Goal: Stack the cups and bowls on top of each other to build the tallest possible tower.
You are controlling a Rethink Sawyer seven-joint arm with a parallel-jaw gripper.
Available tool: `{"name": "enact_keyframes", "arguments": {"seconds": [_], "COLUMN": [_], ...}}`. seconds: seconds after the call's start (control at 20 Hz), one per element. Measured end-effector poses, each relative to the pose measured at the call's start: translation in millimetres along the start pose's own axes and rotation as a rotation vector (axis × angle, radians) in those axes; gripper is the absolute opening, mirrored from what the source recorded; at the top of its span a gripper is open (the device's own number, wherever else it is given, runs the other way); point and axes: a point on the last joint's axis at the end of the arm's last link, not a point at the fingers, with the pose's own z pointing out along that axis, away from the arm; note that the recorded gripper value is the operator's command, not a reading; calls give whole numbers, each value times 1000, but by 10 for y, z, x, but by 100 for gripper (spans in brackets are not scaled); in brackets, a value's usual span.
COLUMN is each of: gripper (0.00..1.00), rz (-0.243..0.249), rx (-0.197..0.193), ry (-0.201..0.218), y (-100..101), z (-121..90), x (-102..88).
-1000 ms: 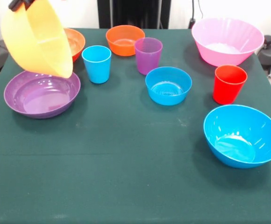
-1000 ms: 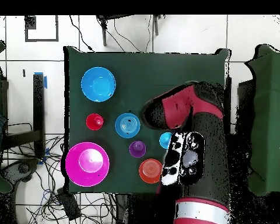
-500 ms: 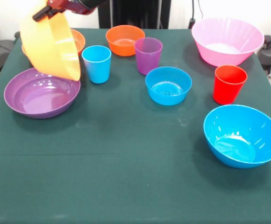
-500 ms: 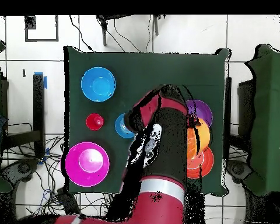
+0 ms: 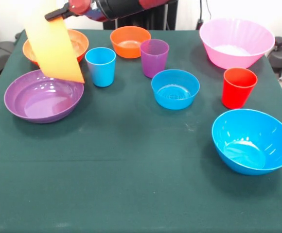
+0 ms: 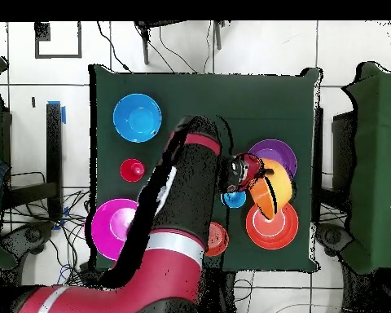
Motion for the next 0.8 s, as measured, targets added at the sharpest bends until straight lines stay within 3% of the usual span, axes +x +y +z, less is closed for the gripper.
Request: {"name": "enact_keyframes", "arguments": {"seconds": [0.2,0.35,0.5,0.8], "gripper": [0,0,0,0], "rz": [-17,-24,-25,-17], "rx": [102,228,324,459], "ry": [66,142,193,244], "y": [-98,-263,-390,-571], "z": [-142,-322,-474,-758], "x": [14,63,103,124]}}
